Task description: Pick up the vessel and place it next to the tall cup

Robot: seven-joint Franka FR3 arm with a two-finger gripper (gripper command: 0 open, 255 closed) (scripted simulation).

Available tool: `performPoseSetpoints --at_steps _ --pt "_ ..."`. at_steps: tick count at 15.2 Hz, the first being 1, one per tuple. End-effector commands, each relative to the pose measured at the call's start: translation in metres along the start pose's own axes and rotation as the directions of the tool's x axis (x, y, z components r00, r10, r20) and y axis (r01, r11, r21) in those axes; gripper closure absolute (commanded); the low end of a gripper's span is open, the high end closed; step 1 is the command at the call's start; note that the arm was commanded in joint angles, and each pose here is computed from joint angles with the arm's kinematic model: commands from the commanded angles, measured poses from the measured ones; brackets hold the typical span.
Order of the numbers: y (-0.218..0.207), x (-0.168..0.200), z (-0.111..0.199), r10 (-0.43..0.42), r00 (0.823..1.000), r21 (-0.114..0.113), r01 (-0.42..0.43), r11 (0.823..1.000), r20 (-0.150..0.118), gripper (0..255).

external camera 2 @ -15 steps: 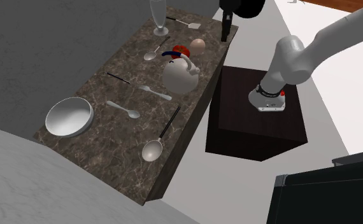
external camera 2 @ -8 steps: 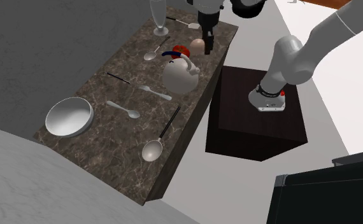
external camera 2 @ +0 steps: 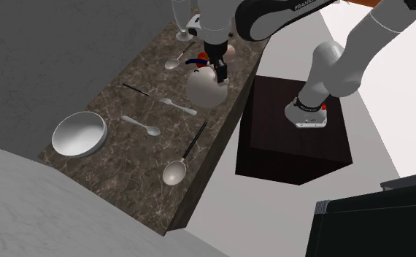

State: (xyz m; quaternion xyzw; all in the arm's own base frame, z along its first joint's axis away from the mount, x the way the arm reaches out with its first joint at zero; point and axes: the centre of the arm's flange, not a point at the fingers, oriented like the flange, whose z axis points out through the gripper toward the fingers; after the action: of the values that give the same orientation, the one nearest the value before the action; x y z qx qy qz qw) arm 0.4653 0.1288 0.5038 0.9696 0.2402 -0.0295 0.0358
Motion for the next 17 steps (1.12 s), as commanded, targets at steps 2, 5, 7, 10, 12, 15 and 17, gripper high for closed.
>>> performPoseSetpoints --at_steps 2,5,7,10,12,15,17 --pt "-0.022 0.035 0.014 -0.101 0.995 -0.014 0.101 0.995 -0.003 0" --pt "-0.047 0.064 0.027 -0.198 0.980 -0.029 0.198 0.980 -0.004 0" --pt "-0.065 0.082 0.035 -0.262 0.965 -0.038 0.262 0.964 -0.004 0" --pt "-0.093 0.107 0.048 -0.356 0.934 -0.053 0.356 0.933 -0.002 0" --pt "-0.114 0.122 0.057 -0.417 0.909 -0.062 0.416 0.907 0.000 0" --pt "-0.146 0.142 0.071 -0.504 0.864 -0.076 0.503 0.861 0.004 0" --pt "-0.168 0.154 0.080 -0.560 0.829 -0.085 0.558 0.825 0.007 0"
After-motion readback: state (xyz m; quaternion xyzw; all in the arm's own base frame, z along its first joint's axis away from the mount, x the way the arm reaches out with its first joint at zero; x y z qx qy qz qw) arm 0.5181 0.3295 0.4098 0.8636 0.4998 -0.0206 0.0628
